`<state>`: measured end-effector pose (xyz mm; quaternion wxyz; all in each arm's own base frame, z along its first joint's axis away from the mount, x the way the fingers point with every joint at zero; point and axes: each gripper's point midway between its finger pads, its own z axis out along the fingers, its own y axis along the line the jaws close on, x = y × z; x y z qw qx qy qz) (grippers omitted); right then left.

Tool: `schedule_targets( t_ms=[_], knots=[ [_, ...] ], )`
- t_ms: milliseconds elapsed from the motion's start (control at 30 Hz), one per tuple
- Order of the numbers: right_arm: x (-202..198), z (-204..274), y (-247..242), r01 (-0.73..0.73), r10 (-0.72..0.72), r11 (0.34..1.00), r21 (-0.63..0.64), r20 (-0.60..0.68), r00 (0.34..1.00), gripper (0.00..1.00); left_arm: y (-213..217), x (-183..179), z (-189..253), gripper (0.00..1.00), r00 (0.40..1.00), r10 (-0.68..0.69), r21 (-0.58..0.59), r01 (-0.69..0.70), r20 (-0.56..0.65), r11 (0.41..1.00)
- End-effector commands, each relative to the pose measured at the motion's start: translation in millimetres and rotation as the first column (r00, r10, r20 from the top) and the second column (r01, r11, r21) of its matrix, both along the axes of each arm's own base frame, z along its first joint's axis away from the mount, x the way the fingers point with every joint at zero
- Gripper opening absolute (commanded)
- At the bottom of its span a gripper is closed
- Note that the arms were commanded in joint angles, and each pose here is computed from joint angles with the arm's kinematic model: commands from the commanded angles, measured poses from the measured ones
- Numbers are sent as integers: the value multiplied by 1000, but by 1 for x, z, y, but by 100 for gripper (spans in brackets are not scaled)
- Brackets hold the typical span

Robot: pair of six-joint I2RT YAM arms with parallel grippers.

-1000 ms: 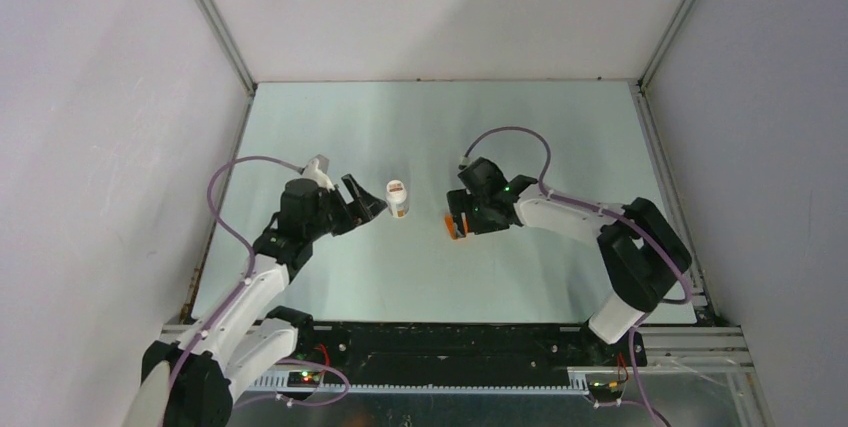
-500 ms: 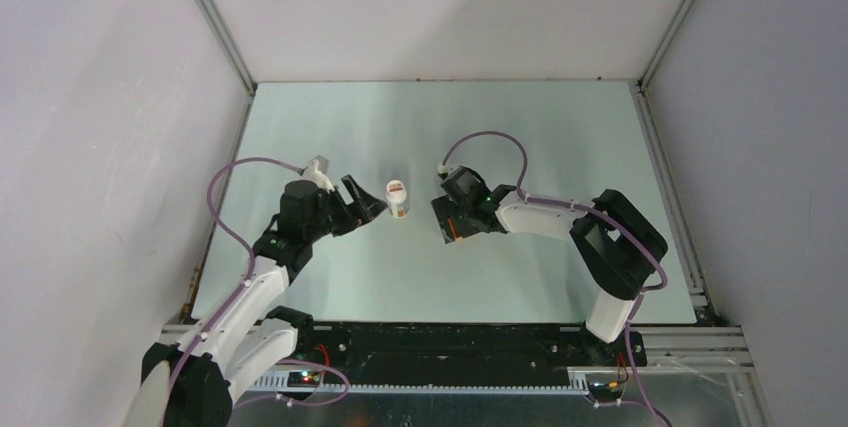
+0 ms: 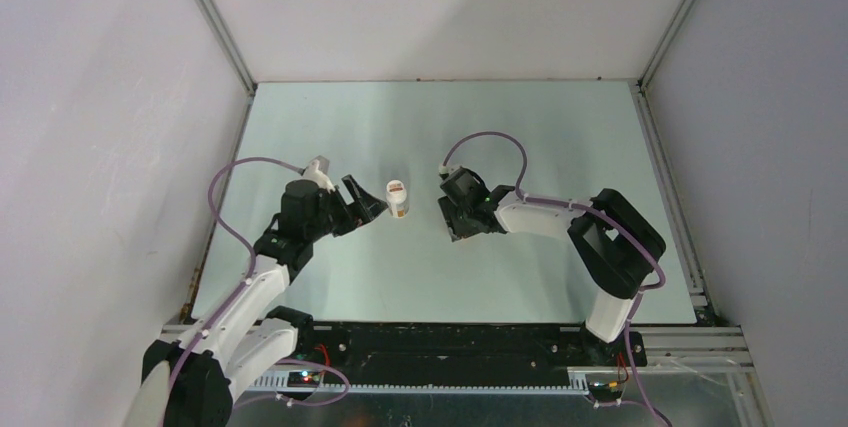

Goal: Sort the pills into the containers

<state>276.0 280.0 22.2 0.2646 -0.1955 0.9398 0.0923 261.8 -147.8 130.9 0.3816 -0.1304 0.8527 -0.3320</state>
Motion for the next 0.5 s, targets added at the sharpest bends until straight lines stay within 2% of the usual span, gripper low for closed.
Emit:
schedule_targets(
  t_ms=[0,167,467],
  knots=[
    [3,4,-2,3,-3,1000,-24,21,1000,48,-6,0,8,88,1000,-19,-34,19,20,999],
    [0,21,5,-73,72,997,5,44,996,46,-14,-3,15,88,998,-40,-80,43,41,996],
    [-20,84,25,-219,206,966,135,104,973,46,-31,-8,27,88,993,-108,-137,114,49,984]
  ],
)
